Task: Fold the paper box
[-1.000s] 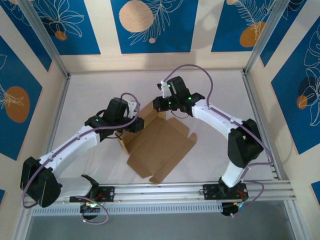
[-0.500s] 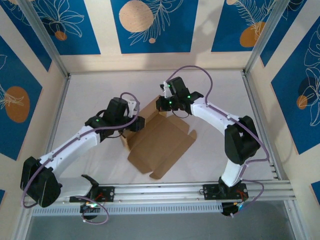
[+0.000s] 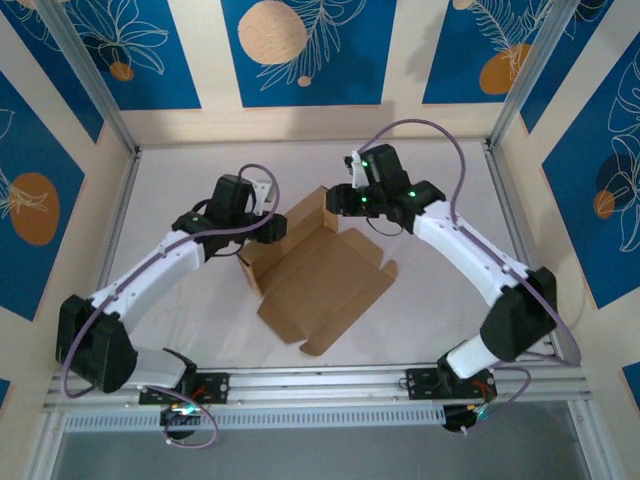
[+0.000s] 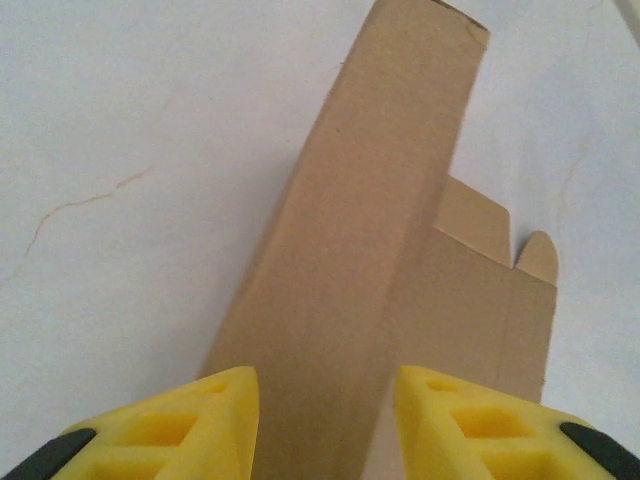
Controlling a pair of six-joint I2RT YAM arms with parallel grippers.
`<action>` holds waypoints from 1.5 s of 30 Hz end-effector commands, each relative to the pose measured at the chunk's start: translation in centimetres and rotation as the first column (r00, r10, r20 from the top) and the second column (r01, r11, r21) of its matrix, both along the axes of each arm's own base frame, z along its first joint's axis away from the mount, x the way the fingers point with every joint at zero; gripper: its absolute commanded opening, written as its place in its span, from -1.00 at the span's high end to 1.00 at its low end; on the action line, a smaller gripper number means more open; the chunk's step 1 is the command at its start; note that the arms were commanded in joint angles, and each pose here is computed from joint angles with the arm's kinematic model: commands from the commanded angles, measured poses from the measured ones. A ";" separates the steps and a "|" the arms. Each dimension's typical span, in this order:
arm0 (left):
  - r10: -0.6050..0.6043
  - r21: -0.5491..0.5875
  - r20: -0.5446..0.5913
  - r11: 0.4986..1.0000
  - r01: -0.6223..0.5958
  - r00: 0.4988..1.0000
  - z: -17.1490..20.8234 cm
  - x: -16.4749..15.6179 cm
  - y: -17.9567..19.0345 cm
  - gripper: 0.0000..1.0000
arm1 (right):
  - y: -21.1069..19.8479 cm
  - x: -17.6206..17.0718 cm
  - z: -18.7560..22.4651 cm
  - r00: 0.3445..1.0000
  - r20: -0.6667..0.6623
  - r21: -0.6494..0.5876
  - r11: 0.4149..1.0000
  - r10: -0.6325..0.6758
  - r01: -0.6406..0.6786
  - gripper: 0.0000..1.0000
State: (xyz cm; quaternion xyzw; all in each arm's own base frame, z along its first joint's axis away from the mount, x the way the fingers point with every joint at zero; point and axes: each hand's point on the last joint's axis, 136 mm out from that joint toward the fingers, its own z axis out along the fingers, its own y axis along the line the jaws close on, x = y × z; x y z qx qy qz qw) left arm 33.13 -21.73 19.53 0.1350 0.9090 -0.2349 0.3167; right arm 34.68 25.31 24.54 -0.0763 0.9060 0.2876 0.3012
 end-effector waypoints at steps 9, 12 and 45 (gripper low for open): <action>-0.172 0.295 0.110 0.946 0.133 0.979 2.0 0.0 -0.1 -0.21 | -5.2 -4.1 -3.6 0.998 -0.034 -0.140 0.989 -0.052 0.046 0.05; -0.214 0.357 0.093 0.919 0.168 0.972 1.7 -0.2 -0.3 -0.28 | -5.8 -4.2 -3.9 0.998 -0.022 -0.156 0.986 -0.057 0.053 0.02; 0.044 0.054 -0.148 0.998 -0.036 0.988 -4.7 8.4 2.0 -0.21 | -10.0 -3.7 -2.2 0.978 -0.059 -0.024 0.979 -0.202 0.200 0.00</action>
